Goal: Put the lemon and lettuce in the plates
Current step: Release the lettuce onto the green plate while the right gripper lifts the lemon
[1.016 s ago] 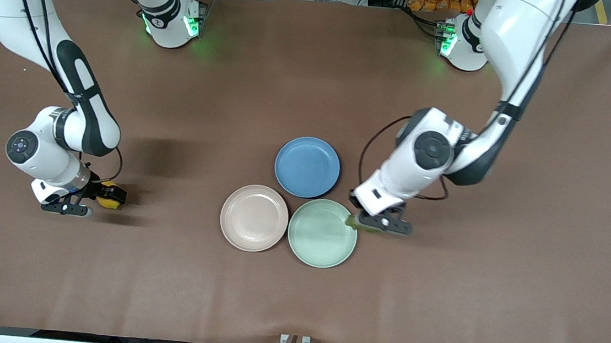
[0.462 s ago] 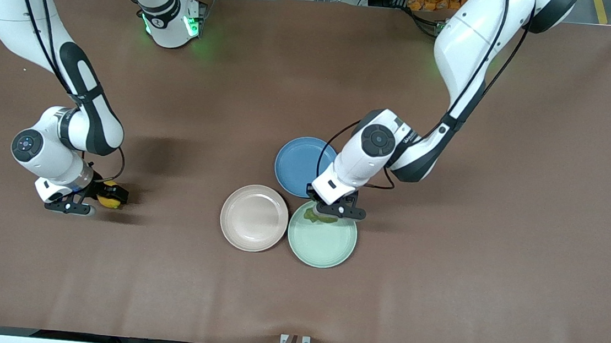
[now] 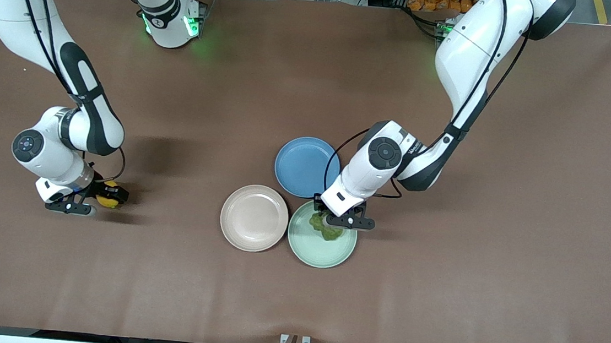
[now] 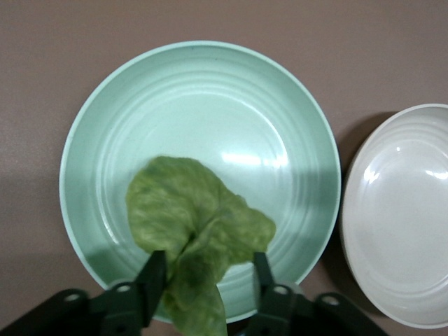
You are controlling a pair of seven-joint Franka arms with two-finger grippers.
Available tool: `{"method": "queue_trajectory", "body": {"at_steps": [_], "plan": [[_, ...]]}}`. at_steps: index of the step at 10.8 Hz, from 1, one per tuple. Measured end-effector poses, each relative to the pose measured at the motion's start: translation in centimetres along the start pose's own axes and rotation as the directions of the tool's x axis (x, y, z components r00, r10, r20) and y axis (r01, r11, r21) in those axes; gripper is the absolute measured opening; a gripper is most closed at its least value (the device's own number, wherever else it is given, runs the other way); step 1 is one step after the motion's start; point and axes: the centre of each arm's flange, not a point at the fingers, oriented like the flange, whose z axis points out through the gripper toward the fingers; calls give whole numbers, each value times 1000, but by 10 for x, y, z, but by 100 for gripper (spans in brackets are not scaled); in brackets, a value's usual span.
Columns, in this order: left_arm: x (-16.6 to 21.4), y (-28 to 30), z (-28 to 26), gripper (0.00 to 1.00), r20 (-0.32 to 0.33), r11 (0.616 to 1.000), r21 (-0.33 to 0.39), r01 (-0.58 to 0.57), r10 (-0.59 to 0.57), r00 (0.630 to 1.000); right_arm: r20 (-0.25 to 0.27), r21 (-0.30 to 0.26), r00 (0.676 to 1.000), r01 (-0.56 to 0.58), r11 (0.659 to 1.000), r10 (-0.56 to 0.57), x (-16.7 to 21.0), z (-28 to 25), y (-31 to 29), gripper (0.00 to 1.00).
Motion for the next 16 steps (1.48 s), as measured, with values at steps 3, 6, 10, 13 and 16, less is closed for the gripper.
{"method": "queue_trajectory", "body": {"at_steps": [3, 6, 10, 13, 16], "plan": [[15, 9, -22, 95, -51, 1000, -26, -6, 5, 999, 3, 2, 1000, 5, 1000, -5, 2, -1, -3, 71], [44, 4, -80, 100, -125, 1000, -19, -3, 1, 992, 48, 6, 999, 5, 1000, -6, 13, -13, -4, 71], [71, -32, -167, 100, -118, 991, 132, -22, 38, 992, 60, 14, 998, -2, 1000, 1, 24, -25, -4, 71], [88, -85, -246, 100, -50, 968, 235, -91, 106, 993, 93, 37, 993, -69, 997, 66, 37, -41, -25, 70], [96, -149, -325, 100, 7, 948, 302, -99, 101, 995, 78, 36, 983, -167, 985, 163, 44, -54, -104, 70]]}}
